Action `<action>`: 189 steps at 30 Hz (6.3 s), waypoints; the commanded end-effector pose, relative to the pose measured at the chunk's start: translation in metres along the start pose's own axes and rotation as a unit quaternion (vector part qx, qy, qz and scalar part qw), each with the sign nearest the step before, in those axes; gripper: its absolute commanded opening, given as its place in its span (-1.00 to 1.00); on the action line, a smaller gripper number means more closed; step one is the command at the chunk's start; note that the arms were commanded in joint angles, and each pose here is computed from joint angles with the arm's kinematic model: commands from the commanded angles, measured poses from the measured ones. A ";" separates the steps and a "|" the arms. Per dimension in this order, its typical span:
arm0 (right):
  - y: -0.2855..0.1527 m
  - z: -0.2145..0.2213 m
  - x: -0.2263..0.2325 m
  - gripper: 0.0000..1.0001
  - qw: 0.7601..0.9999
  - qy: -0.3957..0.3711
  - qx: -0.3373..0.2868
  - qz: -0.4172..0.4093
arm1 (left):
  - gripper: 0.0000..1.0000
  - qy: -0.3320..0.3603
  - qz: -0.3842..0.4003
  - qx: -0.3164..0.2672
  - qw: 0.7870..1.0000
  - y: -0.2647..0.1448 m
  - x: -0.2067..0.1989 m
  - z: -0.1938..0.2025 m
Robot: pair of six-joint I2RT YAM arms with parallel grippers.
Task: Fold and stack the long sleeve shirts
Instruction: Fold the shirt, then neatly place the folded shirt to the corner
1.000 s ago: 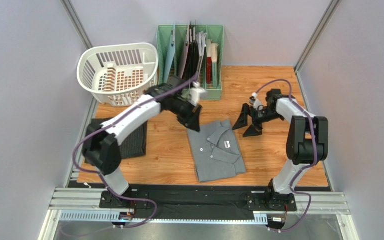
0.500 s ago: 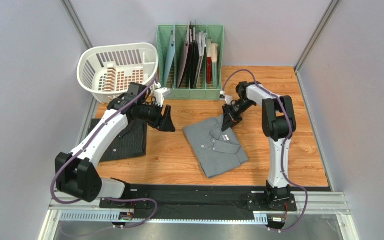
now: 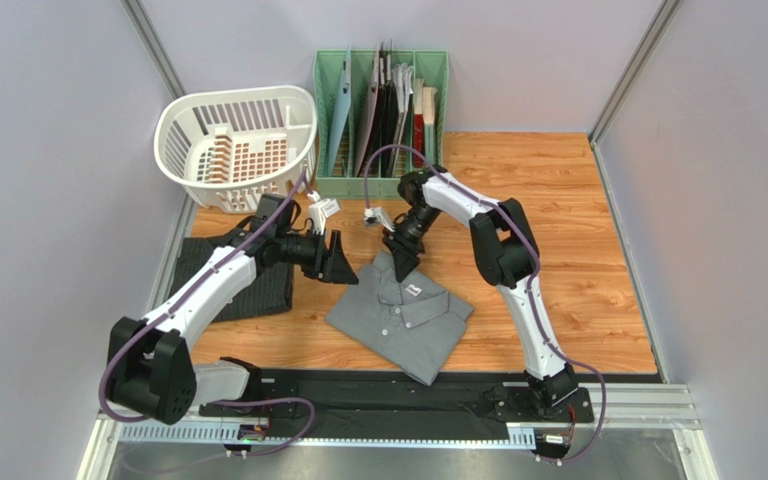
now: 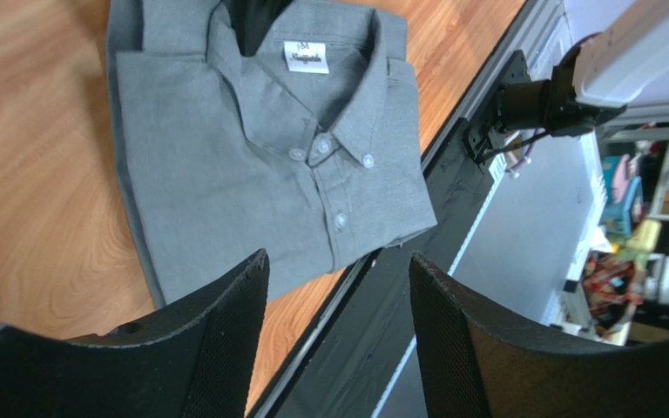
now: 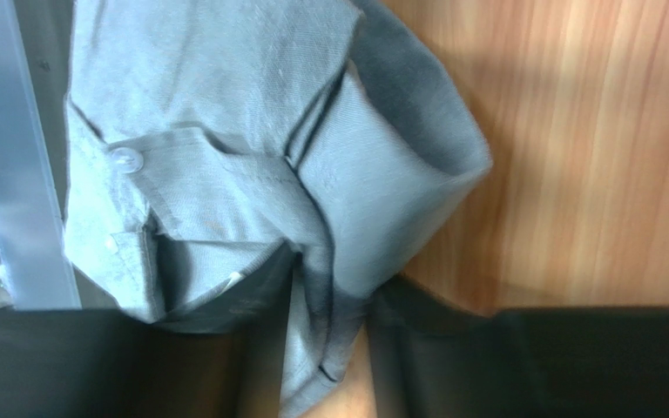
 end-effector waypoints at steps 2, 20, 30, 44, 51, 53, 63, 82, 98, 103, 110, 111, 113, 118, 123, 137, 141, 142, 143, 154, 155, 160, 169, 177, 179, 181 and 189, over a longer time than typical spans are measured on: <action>-0.062 -0.005 0.003 0.02 0.993 0.064 0.024 0.095 | 0.27 -0.057 0.008 0.000 0.998 0.021 0.017 -0.002; -0.055 0.094 0.115 -0.13 0.905 0.382 -0.131 -0.136 | -0.45 -0.168 0.028 0.108 0.979 0.089 0.071 0.021; -0.043 0.107 0.016 -0.04 0.890 0.440 -0.083 0.083 | -0.42 -0.192 -0.004 0.131 0.973 0.094 0.083 0.042; -0.114 0.056 -0.037 -0.07 0.896 0.371 -0.132 0.205 | -0.41 -0.173 -0.021 0.146 0.974 0.102 0.074 0.046; -0.101 0.092 0.081 -0.10 0.932 0.312 -0.161 0.085 | 0.20 -0.131 0.002 0.108 0.985 0.093 0.061 0.017; -0.087 0.101 0.099 -0.09 0.943 0.291 -0.143 0.077 | 0.25 -0.108 0.002 0.089 0.990 0.088 0.057 0.002; -0.021 0.118 0.077 -0.01 0.924 0.369 -0.067 0.068 | 0.58 -0.021 0.008 0.007 1.000 0.045 0.037 -0.046; -0.177 0.011 -0.058 0.03 0.906 0.212 -0.161 0.330 | 0.98 0.079 -0.286 -0.074 0.952 -0.054 0.059 -0.093; -0.037 0.048 0.143 -0.07 0.929 -0.180 -0.210 0.246 | 0.78 -0.239 -0.145 -0.011 0.960 0.012 0.051 0.030; 0.002 0.037 0.155 -0.06 0.900 -0.262 -0.213 0.277 | 0.91 -0.263 -0.176 0.000 0.949 0.012 0.057 0.051; 0.067 0.027 0.169 -0.08 0.884 -0.356 -0.173 0.248 | 0.94 -0.282 -0.186 0.007 0.941 0.011 0.056 0.065; 0.073 0.027 0.167 -0.09 0.883 -0.360 -0.168 0.250 | 0.94 -0.284 -0.183 0.007 0.941 0.012 0.055 0.065; 0.085 0.027 0.164 -0.11 0.881 -0.370 -0.159 0.249 | 0.91 -0.290 -0.181 0.007 0.940 0.013 0.055 0.067; 0.104 0.033 0.162 -0.16 0.872 -0.403 -0.130 0.246 | 0.89 -0.307 -0.175 0.003 0.935 0.018 0.056 0.073; 0.120 0.038 0.152 -0.21 0.868 -0.416 -0.100 0.251 | 0.86 -0.334 -0.172 0.008 0.927 0.023 0.057 0.078; 0.078 0.008 0.159 -1.00 0.854 -0.384 -0.163 0.311 | 0.87 -0.340 -0.065 -0.005 0.938 0.057 0.046 0.060; 0.064 -0.004 0.176 -1.00 0.850 -0.382 -0.193 0.307 | 0.84 -0.340 -0.049 -0.011 0.939 0.068 0.046 0.051; 0.062 -0.007 0.179 -1.00 0.850 -0.382 -0.197 0.305 | 0.84 -0.343 -0.048 -0.011 0.938 0.070 0.047 0.048; 0.059 -0.009 0.182 -1.00 0.850 -0.380 -0.201 0.304 | 0.84 -0.344 -0.047 -0.013 0.938 0.071 0.047 0.046; 0.053 -0.019 0.188 -1.00 0.844 -0.382 -0.217 0.309 | 0.59 -0.357 -0.043 -0.024 0.933 0.094 0.057 0.036; 0.052 -0.021 0.188 -1.00 0.843 -0.380 -0.219 0.311 | 0.56 -0.359 -0.044 -0.022 0.932 0.095 0.057 0.036; 0.048 -0.036 0.193 -1.00 0.837 -0.381 -0.233 0.317 | 0.43 -0.372 -0.057 -0.010 0.926 0.101 0.063 0.038; 0.058 -0.038 0.194 -0.99 0.841 -0.390 -0.221 0.303 | -0.15 -0.350 -0.033 -0.012 0.936 0.101 0.059 0.029; 0.022 -0.018 0.182 0.01 0.851 -0.331 -0.201 0.355 | -1.00 -0.202 -0.093 0.083 0.971 0.035 0.048 0.025; 0.007 -0.004 0.173 0.27 0.857 -0.306 -0.191 0.367 | -1.00 -0.180 -0.121 0.123 0.969 0.012 0.048 0.031; -0.011 0.009 0.168 0.76 0.860 -0.284 -0.192 0.377 | -1.00 -0.114 -0.146 0.126 0.975 -0.012 0.054 0.018; -0.047 0.059 0.133 1.00 0.879 -0.177 -0.168 0.409 | -1.00 -0.064 -0.241 0.167 0.954 -0.106 0.070 0.006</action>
Point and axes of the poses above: each gripper's point midway between its finger pads, its own y axis out along the fingers, its own x axis along the line the jaws close on, z = x × y, the point moved 3 cm from there along -y, back along the fingers, and after that the axes turned 15 degrees about y, right-handed, at the moved point
